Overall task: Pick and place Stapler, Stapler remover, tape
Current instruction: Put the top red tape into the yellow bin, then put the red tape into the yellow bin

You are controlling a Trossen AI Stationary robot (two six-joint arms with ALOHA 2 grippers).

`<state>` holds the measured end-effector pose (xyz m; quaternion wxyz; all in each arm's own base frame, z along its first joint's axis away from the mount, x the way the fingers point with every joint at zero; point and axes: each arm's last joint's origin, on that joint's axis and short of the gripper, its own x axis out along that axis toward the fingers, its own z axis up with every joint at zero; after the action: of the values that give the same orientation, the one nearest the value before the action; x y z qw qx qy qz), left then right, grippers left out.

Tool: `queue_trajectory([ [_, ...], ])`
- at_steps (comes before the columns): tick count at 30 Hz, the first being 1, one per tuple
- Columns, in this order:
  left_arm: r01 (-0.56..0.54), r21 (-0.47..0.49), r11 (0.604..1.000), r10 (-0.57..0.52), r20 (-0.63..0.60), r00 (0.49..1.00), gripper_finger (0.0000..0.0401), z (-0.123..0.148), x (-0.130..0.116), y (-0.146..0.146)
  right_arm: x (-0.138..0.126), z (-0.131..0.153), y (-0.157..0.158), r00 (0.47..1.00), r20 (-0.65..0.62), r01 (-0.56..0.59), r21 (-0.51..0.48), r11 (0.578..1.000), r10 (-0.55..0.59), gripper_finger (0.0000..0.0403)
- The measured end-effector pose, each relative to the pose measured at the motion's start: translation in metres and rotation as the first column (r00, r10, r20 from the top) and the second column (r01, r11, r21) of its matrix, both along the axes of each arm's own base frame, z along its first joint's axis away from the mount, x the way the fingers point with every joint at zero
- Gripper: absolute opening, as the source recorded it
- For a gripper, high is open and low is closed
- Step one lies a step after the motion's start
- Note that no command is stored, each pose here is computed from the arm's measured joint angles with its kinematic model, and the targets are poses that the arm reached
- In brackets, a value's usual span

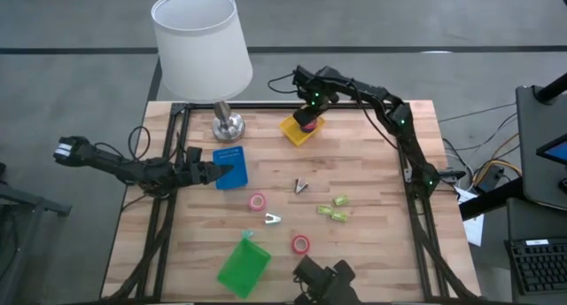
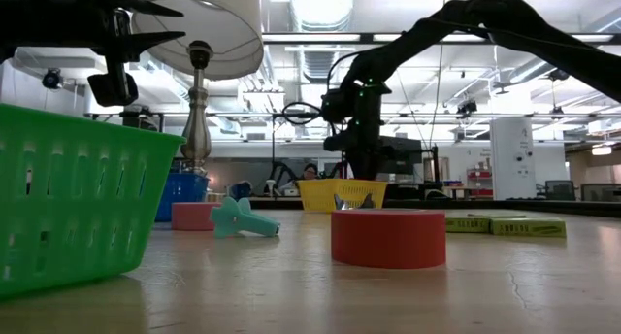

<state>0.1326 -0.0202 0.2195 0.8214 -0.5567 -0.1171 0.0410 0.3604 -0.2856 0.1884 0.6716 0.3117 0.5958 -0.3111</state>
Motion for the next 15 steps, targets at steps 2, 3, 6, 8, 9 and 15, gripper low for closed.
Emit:
queue_trajectory([
  [2, 0.000, 0.000, 1.000, 0.000, 0.000, 1.000, 0.0099, 0.000, 0.000, 0.000, 0.000, 0.000, 0.000, 1.000, 0.003, 0.003, -0.003, 1.000, -0.003, 0.0106],
  [3, 0.000, 0.000, 1.000, 0.000, 0.000, 1.000, 0.0100, 0.000, 0.000, 0.000, 0.000, 0.000, 0.000, 1.000, 0.005, 0.000, -0.005, 1.000, 0.000, 0.0113],
  [6, 0.000, 0.000, 1.000, 0.000, 0.000, 1.000, 0.0101, 0.000, 0.000, 0.000, 0.000, 0.000, 0.000, 1.000, 0.004, -0.008, -0.006, 1.000, 0.008, 0.0130],
  [8, 0.000, 0.000, 1.000, 0.000, 0.000, 1.000, 0.0099, 0.000, 0.000, 0.000, 0.000, 0.002, 0.000, 1.000, 0.005, -0.009, -0.007, 1.000, 0.009, 0.0140],
  [9, 0.000, 0.000, 1.000, 0.000, 0.000, 1.000, 0.0099, 0.000, 0.000, 0.000, 0.000, 0.004, 0.000, 1.000, 0.007, -0.013, -0.009, 1.000, 0.013, 0.0144],
  [15, 0.000, 0.000, 1.000, 0.000, 0.000, 1.000, 0.0101, 0.000, 0.000, 0.000, -0.003, 0.023, 0.003, 0.998, 0.043, -0.034, -0.043, 0.999, 0.036, 0.0162],
])
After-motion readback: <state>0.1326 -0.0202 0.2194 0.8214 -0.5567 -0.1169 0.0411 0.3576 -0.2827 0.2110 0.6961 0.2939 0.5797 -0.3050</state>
